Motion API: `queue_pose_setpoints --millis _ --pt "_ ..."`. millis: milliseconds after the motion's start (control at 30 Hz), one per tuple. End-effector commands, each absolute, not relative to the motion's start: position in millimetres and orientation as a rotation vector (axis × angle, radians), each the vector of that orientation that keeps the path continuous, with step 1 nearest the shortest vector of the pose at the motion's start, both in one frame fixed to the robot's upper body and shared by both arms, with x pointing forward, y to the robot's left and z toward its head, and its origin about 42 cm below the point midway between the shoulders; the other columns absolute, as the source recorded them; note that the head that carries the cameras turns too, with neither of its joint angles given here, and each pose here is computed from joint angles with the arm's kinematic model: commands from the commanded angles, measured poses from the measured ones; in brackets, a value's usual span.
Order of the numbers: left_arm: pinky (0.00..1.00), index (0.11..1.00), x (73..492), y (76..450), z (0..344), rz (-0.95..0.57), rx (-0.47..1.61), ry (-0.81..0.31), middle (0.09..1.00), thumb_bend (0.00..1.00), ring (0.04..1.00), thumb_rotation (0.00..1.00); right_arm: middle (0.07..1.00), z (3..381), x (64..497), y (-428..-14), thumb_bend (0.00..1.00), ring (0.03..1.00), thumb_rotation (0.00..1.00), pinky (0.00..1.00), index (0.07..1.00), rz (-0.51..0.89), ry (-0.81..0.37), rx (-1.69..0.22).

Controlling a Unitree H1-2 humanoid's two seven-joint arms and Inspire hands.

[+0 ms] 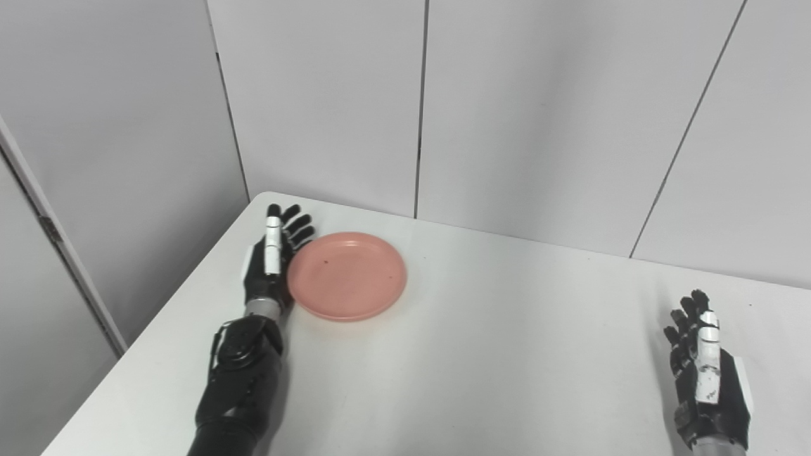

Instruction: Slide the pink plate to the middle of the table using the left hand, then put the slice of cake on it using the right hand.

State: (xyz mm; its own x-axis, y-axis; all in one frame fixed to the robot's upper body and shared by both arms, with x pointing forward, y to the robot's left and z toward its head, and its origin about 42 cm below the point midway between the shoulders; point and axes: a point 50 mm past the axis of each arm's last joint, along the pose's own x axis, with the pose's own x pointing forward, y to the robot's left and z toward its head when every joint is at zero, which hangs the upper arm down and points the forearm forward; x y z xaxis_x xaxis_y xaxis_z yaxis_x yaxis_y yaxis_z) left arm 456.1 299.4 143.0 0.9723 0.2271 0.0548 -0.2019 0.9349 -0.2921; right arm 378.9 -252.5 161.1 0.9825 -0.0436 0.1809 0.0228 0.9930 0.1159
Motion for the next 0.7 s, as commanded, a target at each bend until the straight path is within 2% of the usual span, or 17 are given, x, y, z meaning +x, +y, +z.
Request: queue_pose_setpoints --millis 0,100,233,433,533,667 --pt "0.82 0.810 466 280 150 0.183 -0.286 -0.090 0.823 0.82 0.832 0.97 1.000 182 388 -247 0.43 1.000 0.94 1.00 1.000 -0.010 -0.252 0.115" --pt "0.83 0.813 466 266 144 0.146 -0.304 -0.074 0.825 0.81 0.834 0.99 1.000 179 390 -247 0.44 1.000 0.93 1.00 1.000 -0.015 -0.257 0.107" --pt "0.80 0.811 464 247 135 0.089 -0.317 -0.064 0.824 0.87 0.827 0.95 1.000 173 395 -248 0.47 1.000 0.89 1.00 1.000 -0.007 -0.263 0.104" --pt "0.82 0.821 444 209 125 0.048 -0.406 -0.072 0.821 0.81 0.825 0.98 0.996 163 400 -244 0.51 0.997 0.91 1.00 0.999 0.002 -0.265 0.088" --pt "0.82 0.826 433 190 121 0.044 -0.411 -0.078 0.838 0.81 0.847 0.98 0.989 159 402 -238 0.58 0.986 0.87 1.00 0.988 0.013 -0.262 0.107" --pt "0.83 0.839 425 170 122 0.020 -0.397 -0.074 0.854 0.81 0.867 0.98 0.972 157 402 -231 0.59 0.966 0.86 1.00 0.972 0.005 -0.268 0.077"
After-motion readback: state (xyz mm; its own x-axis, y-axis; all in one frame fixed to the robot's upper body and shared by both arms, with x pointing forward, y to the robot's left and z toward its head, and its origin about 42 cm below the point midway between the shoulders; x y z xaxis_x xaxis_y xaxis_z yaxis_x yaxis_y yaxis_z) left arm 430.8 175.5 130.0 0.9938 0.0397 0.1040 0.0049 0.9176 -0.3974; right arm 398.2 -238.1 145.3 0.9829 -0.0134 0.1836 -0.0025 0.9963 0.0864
